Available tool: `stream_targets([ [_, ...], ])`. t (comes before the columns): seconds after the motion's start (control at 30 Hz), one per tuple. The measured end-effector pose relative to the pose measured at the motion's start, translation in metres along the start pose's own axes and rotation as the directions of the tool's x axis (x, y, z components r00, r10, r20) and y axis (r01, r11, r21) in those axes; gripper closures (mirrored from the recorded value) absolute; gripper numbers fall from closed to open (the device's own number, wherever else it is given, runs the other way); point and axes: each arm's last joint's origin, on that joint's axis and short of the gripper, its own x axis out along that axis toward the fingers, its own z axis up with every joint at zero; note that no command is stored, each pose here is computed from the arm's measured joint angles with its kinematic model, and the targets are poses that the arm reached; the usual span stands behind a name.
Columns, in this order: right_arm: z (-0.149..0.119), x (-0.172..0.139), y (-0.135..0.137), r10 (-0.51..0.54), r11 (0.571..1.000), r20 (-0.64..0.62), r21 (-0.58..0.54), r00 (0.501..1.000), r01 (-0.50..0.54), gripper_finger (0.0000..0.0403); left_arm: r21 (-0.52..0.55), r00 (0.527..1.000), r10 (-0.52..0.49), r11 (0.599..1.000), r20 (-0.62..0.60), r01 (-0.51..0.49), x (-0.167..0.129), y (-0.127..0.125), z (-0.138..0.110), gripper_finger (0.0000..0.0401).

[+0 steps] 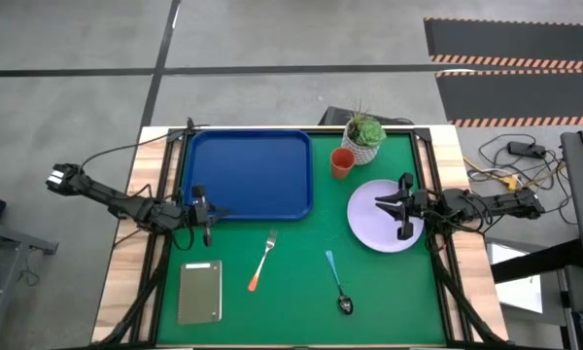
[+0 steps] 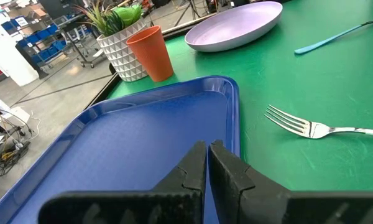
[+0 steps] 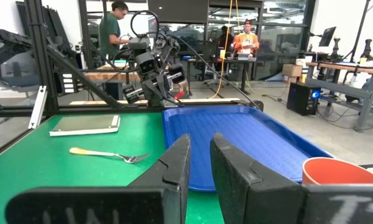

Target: Pick and place plate/cup/fork/spoon on tray

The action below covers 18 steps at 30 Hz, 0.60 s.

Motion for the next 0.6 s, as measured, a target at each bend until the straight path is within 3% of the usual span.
stream_targets([
  [0.6,-0.0001,0.0,0.0,-0.001,1.0,0.0,0.0,1.0,0.001,0.0351,0.0,1.0,0.0,1.0,0.0,0.0,0.0,0.0,0.0,0.0401],
])
